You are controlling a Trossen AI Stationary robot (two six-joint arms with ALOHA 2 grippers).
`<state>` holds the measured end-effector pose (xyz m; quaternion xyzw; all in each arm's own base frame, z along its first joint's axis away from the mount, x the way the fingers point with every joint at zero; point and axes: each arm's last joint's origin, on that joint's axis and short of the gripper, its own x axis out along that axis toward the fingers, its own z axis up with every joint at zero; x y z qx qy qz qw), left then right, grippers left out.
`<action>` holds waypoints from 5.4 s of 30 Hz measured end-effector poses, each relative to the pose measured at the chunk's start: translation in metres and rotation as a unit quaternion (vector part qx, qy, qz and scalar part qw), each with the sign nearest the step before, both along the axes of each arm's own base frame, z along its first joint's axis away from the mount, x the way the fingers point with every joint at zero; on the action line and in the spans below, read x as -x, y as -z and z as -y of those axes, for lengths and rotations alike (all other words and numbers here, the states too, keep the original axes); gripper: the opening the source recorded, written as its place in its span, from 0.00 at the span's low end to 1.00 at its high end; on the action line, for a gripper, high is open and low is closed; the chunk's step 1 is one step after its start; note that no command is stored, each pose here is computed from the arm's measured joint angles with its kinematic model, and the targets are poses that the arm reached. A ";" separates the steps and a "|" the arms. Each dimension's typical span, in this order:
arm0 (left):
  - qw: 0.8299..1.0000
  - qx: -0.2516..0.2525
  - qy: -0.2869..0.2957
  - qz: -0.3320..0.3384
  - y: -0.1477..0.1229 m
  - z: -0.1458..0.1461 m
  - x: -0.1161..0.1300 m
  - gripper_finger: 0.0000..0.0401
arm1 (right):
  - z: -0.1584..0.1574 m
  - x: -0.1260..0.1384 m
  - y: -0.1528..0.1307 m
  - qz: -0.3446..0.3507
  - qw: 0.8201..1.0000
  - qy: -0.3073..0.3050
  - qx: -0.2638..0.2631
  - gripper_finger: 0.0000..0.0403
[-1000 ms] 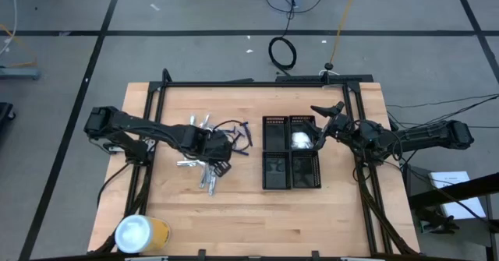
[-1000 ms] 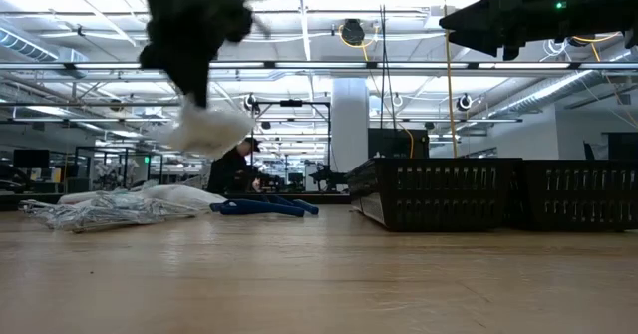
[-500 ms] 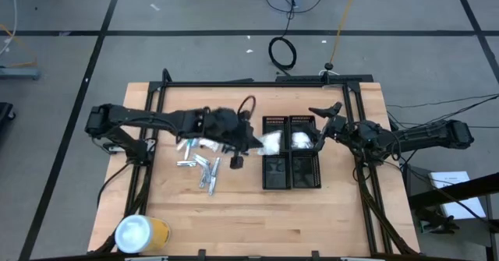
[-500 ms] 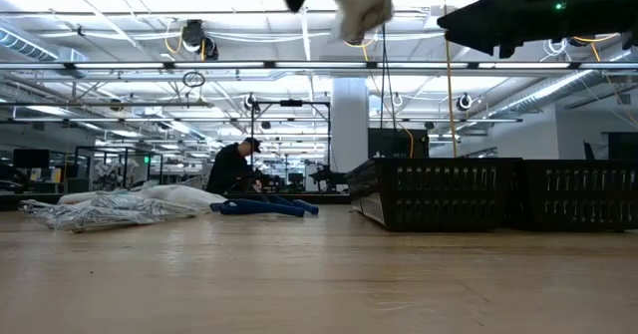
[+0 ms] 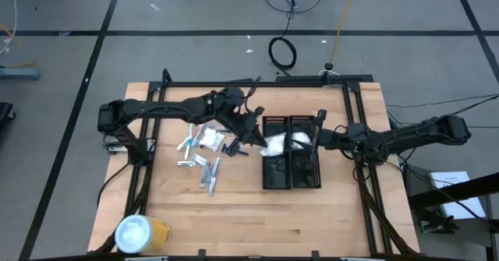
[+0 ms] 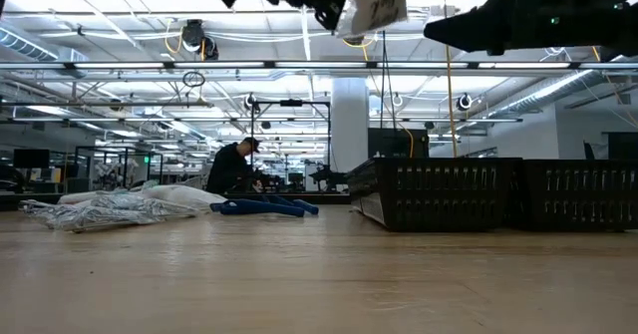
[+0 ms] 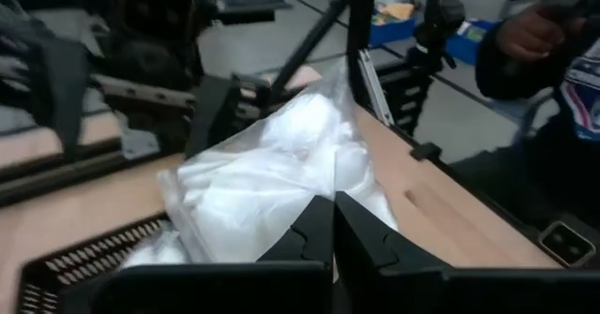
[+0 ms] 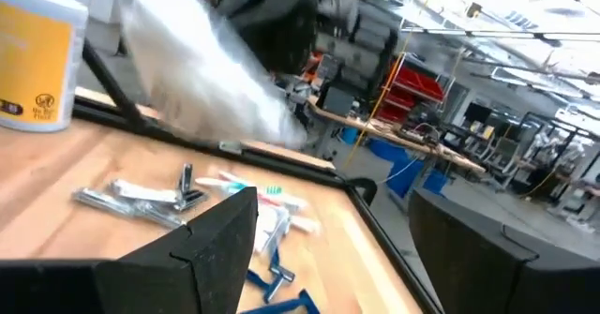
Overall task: Pick & Place Travel size toiletries
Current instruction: Put the cotton pack into the top right black basket
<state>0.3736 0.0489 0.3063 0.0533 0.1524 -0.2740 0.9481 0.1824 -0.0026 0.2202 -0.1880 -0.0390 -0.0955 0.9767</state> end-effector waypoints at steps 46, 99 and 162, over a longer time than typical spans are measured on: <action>1.000 0.016 -0.001 -0.009 0.017 -0.012 -0.011 0.01 | -0.019 -0.050 0.007 -0.015 0.995 -0.099 0.030 0.24; 0.772 -0.152 -0.572 -0.234 -0.007 0.034 0.081 0.56 | 0.008 0.019 0.043 -0.312 0.905 0.265 -0.119 0.47; 0.608 0.168 -0.646 -0.430 0.141 -0.004 0.133 0.57 | 0.009 0.022 0.011 -0.162 0.935 0.273 -0.156 0.53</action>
